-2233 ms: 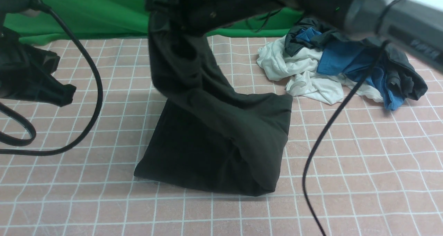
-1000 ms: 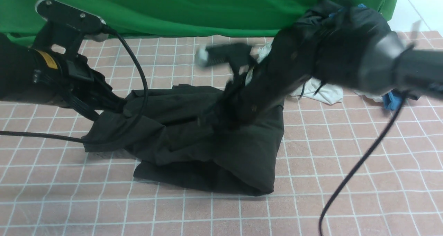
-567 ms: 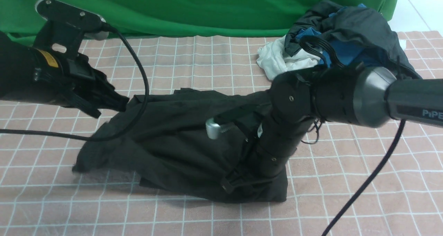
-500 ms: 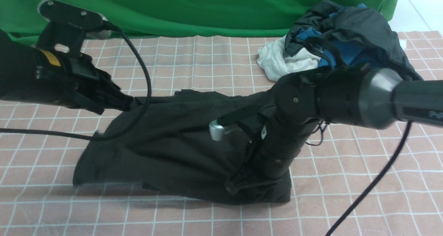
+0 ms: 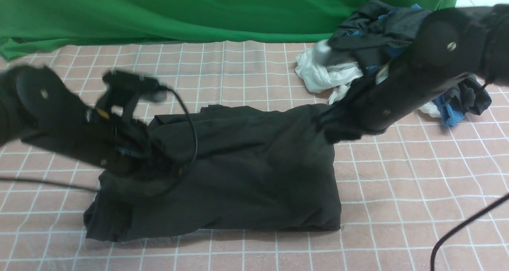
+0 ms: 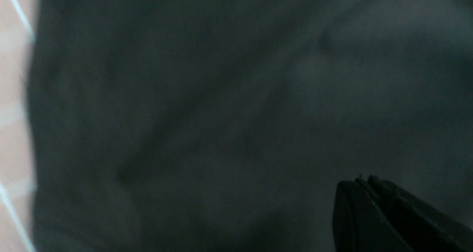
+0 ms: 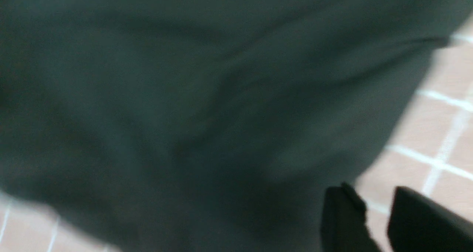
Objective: Fold a long-sleeved shirt over a pink coffee tablecloth.
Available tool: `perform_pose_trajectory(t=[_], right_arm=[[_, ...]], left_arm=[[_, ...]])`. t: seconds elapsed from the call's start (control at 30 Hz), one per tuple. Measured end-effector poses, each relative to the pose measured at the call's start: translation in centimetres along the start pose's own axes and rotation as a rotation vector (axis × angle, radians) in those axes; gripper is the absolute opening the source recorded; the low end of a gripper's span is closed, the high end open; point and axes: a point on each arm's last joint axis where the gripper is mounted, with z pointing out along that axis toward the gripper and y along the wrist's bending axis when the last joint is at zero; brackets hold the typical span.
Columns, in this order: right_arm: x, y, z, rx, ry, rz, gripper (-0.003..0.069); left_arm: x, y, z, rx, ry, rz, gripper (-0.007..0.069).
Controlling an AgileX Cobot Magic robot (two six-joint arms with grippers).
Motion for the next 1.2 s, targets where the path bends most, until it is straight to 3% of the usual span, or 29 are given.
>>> perform_pose_trajectory(t=[0.13, 0.27, 0.5, 0.77, 1.0, 1.2], right_arm=[[-0.3, -1.3, 1.4, -0.008, 0.019, 0.065, 0.0452], [-0.6, -1.5, 3.0, -0.01, 0.001, 0.086, 0.0525], [-1.1, -1.7, 4.5, -0.013, -0.005, 0.106, 0.0541], [-2.4, -1.2, 3.6, -0.033, -0.041, 0.124, 0.0545], [-2.8, -1.9, 6.1, -0.018, -0.056, 0.146, 0.0545], [-2.4, -2.9, 9.7, 0.008, -0.04, 0.164, 0.0545]], left_arm=[[1.5, 0.0, 0.7, 0.0, 0.047, -0.002, 0.0018], [2.7, 0.9, 1.9, -0.089, 0.077, 0.02, 0.0018], [3.7, 2.3, 4.5, -0.166, 0.158, 0.015, 0.0018], [2.6, 2.3, 3.2, -0.178, 0.148, 0.031, 0.0018], [0.6, 0.8, -4.0, -0.243, -0.164, 0.077, 0.0018], [1.1, -1.0, -10.1, -0.287, -0.408, 0.115, 0.0018]])
